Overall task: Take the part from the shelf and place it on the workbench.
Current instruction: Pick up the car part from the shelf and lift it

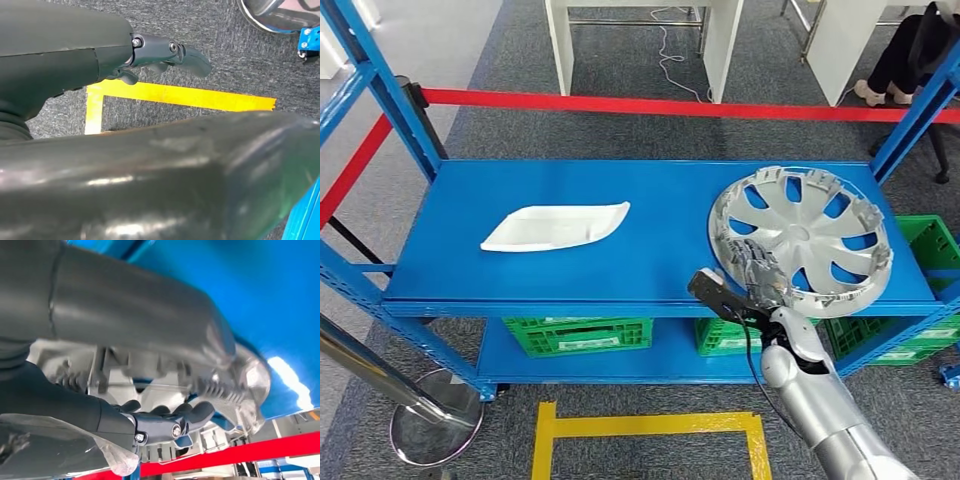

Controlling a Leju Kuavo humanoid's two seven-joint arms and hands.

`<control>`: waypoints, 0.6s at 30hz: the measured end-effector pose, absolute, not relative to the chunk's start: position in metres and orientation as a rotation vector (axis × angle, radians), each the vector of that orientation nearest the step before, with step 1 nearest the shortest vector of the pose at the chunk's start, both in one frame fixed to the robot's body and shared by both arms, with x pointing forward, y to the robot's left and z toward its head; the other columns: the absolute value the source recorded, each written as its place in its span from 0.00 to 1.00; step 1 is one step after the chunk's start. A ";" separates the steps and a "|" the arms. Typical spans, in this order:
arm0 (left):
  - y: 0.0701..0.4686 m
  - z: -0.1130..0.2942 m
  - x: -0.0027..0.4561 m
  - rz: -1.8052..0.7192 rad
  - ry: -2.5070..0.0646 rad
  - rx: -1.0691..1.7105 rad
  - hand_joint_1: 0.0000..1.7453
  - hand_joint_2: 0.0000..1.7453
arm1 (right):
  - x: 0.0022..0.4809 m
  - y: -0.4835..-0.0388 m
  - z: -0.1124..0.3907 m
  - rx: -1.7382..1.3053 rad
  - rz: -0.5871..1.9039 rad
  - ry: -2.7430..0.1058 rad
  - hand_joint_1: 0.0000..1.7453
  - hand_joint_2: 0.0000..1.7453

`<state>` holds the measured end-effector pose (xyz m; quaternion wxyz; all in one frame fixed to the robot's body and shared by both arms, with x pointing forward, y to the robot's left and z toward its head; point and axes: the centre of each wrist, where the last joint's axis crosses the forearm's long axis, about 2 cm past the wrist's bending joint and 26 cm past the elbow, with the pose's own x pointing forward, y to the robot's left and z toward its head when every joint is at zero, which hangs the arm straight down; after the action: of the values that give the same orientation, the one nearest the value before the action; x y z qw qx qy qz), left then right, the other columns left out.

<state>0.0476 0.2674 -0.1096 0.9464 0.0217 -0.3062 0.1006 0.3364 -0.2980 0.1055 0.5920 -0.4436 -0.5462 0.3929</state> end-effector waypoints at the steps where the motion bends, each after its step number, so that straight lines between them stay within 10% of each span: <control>1: 0.267 -0.110 0.048 0.204 -0.623 0.044 0.00 0.00 | 0.337 -0.298 0.106 -1.037 0.914 -1.271 0.00 1.00; 18: 0.261 -0.108 0.056 0.210 -0.645 0.022 0.00 0.00 | 0.345 -0.292 0.132 -1.390 1.027 -1.198 0.00 1.00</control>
<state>0.0563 0.2609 -0.1082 0.9430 0.0108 -0.3163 0.1031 0.3447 -0.2921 0.1322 0.4962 -0.5739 -0.4946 0.4240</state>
